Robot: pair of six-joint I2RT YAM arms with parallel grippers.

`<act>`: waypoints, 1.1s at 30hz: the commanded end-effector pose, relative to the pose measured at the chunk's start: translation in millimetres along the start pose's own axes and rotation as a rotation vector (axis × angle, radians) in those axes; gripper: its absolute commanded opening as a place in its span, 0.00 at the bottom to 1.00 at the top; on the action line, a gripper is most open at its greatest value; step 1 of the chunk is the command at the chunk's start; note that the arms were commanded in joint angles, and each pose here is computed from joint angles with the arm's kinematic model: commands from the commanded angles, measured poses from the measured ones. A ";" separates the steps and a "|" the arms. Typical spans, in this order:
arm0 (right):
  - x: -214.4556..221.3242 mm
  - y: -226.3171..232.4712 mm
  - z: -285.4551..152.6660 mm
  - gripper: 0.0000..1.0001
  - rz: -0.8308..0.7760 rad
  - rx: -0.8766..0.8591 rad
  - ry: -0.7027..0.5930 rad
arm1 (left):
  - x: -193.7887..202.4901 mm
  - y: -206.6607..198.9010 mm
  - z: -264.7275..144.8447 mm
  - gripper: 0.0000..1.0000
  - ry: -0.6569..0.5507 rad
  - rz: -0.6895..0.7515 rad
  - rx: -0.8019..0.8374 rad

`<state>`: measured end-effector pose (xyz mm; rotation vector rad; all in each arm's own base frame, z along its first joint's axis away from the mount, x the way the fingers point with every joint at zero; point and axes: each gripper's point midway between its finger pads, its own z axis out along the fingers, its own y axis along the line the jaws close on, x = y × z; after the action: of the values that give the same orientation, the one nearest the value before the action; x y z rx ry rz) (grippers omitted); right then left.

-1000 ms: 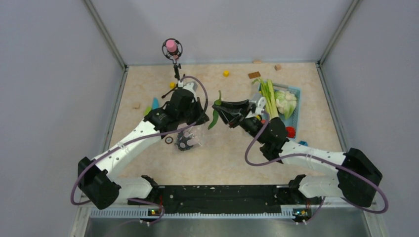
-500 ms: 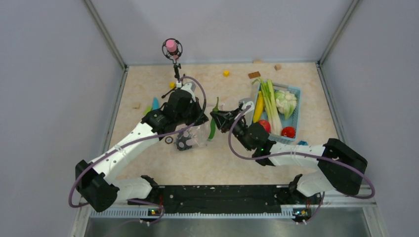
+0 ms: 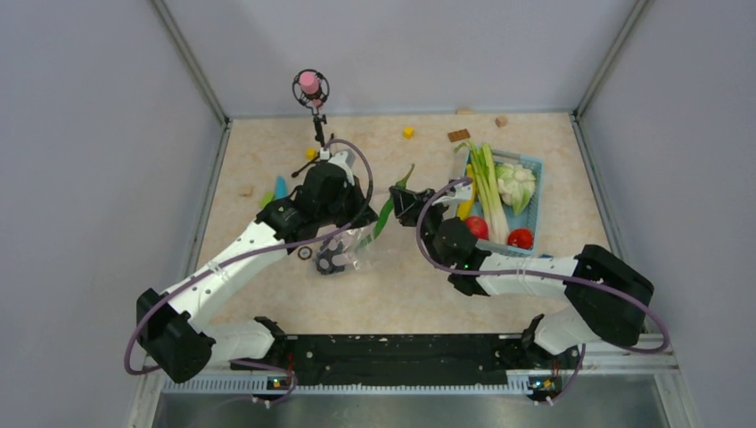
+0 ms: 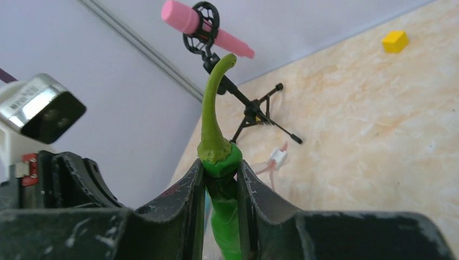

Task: Place the food in the zip-top bag and seal the zipper
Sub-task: Place the fake vegetable in the zipper food storage bag.

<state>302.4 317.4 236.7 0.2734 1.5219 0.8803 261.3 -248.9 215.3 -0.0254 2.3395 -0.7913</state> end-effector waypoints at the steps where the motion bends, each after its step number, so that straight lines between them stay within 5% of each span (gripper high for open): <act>1: -31.1 30.8 -1.7 0.00 0.047 -0.101 -0.158 | -12.0 -18.1 -5.9 0.00 -0.042 -0.003 0.083; 16: 69.6 21.9 -15.7 0.15 -0.197 -0.039 0.139 | -27.4 -27.7 -13.2 0.00 -0.090 -0.019 0.097; 25: 94.0 2.8 -5.0 0.17 -0.364 0.099 0.252 | -24.9 -38.7 -23.6 0.00 -0.090 0.002 0.171; 33: 85.9 19.0 -6.3 0.57 -0.541 0.053 0.359 | -28.0 -31.7 -27.7 0.00 -0.123 0.006 0.143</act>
<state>290.7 363.8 176.0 -0.0323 1.7702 0.5021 257.0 -241.8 228.9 -0.0293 2.3052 -0.8145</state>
